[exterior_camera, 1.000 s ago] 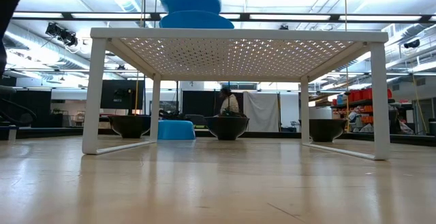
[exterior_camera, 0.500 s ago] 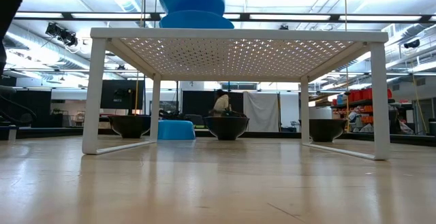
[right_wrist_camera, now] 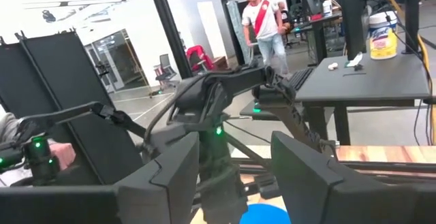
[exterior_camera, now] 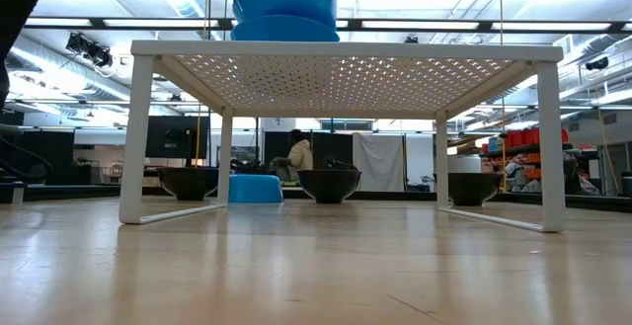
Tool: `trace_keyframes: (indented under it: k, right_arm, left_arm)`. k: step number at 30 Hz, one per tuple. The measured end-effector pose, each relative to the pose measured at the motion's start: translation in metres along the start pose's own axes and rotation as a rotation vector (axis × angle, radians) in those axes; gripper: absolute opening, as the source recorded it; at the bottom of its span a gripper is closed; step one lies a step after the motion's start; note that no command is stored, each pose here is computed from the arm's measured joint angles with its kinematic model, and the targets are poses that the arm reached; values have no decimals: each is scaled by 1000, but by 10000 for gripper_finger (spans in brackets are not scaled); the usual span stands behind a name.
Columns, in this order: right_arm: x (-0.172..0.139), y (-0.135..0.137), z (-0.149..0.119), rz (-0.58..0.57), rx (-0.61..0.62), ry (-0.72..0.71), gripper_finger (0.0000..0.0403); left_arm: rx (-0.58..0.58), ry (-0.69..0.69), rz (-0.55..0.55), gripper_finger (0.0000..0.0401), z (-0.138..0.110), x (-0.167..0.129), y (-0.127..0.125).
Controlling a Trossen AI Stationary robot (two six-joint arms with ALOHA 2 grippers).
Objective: Pick & Place Mini bowls
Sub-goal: Stack the left blue bowl on top of the blue bowl on the shelf
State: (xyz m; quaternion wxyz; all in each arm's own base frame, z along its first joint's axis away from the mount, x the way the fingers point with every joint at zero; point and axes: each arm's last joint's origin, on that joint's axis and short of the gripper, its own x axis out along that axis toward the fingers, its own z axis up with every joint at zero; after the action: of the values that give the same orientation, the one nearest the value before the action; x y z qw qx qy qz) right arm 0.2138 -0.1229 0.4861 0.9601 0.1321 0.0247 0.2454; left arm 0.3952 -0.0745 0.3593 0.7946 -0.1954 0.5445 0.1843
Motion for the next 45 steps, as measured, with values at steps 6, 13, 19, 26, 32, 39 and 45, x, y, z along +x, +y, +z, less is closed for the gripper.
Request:
trace_keyframes:
  k: [6, 13, 19, 26, 32, 39, 45]
  right_arm:
    - [-2, -1, 0, -9, 6, 1, 185]
    - [-2, -1, 0, -10, 8, 1, 185]
    - [-2, -1, 0, -9, 9, 2, 185]
    - [-2, -1, -1, -10, 12, 3, 185]
    - [-2, -1, -1, -10, 12, 3, 185]
    - [-2, -1, -1, -10, 12, 3, 185]
    - [-2, -1, -1, -10, 7, 3, 185]
  left_arm:
    - [-30, 10, 25, 4, -4, 1, -2]
    - [-13, 27, 30, 7, -7, 6, -7]
    - [-21, 37, 15, 54, -4, 6, -4]
    - [-13, 35, 14, 132, -2, 6, -2]
    - [-40, 61, -42, 181, 3, 5, 2]
    - [-61, 51, -77, 181, 4, 0, 3]
    - [-63, 3, -128, 168, 3, -12, 0]
